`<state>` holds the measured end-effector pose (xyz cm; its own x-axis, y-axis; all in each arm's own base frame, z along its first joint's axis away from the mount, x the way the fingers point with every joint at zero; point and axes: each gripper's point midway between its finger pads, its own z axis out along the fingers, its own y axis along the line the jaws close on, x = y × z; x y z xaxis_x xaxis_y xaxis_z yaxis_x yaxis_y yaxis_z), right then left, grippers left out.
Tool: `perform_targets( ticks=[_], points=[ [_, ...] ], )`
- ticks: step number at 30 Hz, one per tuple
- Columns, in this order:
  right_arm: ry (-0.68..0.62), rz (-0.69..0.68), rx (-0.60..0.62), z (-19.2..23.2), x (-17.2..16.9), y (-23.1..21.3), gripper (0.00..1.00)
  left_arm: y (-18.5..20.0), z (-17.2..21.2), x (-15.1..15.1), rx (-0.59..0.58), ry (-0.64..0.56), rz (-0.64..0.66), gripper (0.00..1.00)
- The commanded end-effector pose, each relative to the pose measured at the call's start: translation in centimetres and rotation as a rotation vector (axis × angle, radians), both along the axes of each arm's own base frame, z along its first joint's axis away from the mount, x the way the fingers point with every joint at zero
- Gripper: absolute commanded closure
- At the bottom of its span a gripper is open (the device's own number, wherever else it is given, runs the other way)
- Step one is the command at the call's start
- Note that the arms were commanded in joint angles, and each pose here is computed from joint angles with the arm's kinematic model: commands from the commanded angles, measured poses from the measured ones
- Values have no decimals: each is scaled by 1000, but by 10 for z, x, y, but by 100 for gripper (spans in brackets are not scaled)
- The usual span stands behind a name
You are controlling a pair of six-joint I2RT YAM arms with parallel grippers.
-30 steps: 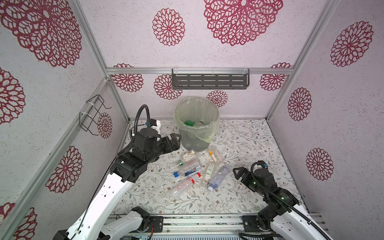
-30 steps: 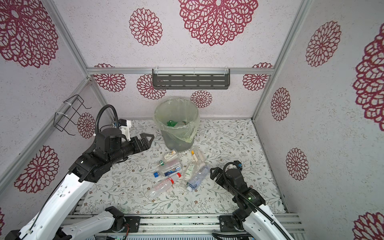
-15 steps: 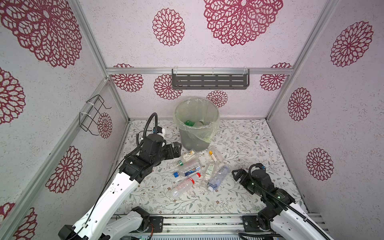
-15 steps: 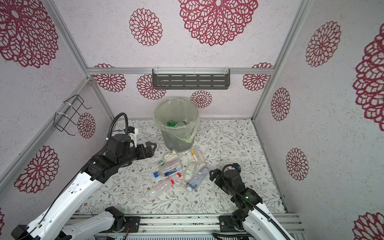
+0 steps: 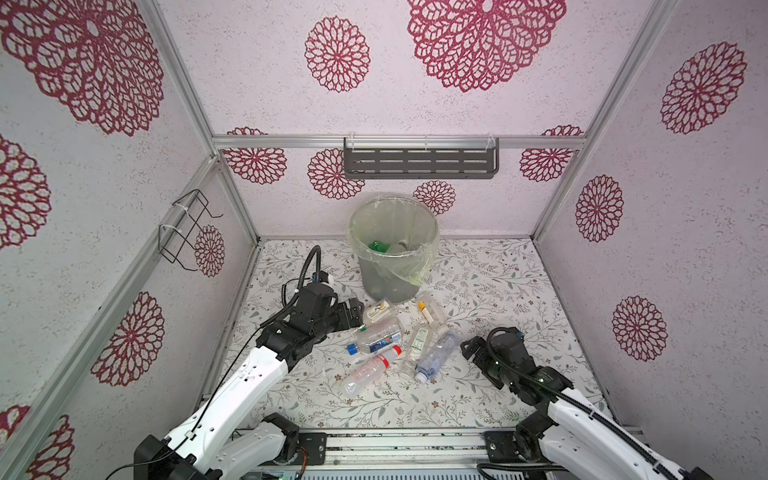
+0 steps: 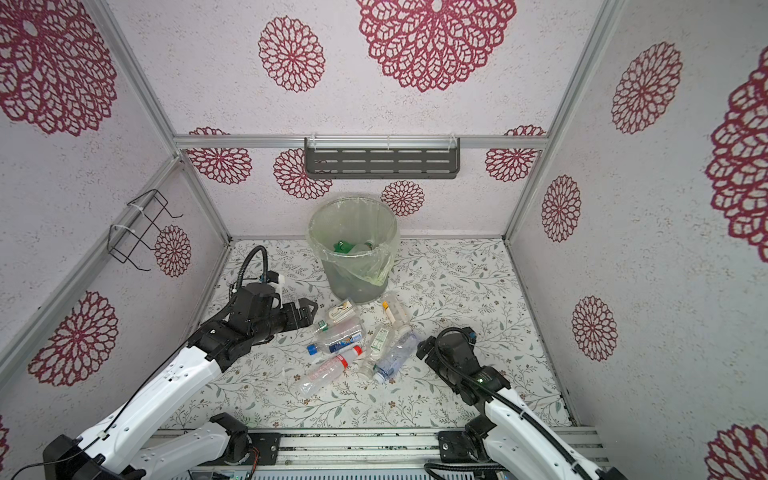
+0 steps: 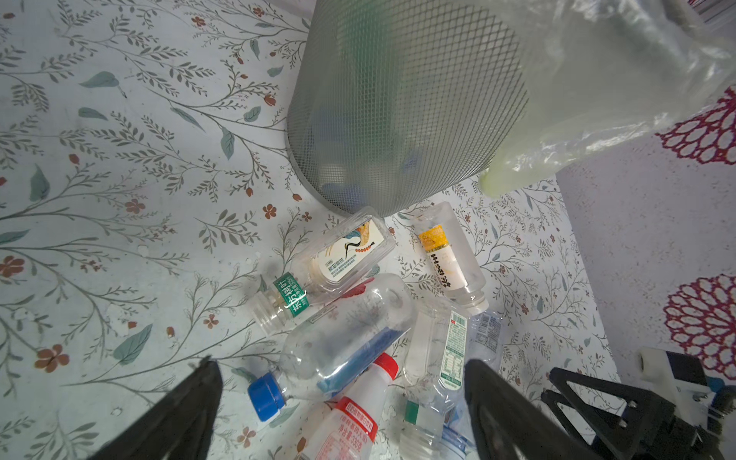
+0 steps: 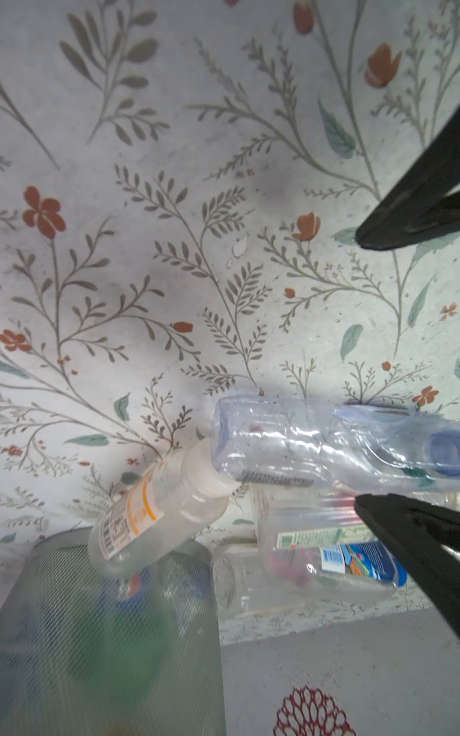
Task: Throw the plastic bottles in the bin
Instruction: 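Withdraw the empty left gripper from the bin back toward the pile, then lower the right gripper onto the crumpled clear bottle and close it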
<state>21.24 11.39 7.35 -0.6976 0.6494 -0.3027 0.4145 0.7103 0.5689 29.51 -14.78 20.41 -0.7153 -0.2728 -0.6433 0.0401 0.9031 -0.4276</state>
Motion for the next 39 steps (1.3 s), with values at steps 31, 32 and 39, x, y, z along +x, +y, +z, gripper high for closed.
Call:
perform_targets(
  ticks=[31, 32, 39],
  points=[
    [26, -20, 147, 10, 27, 58, 26, 17, -23, 7, -41, 44, 106, 3],
    [33, -17, 144, 9, 27, 60, 26, 16, -24, 7, -43, 45, 104, 3],
    [48, -2, 137, 6, 29, 69, 27, 16, -24, 4, -53, 55, 105, 3]
  ],
)
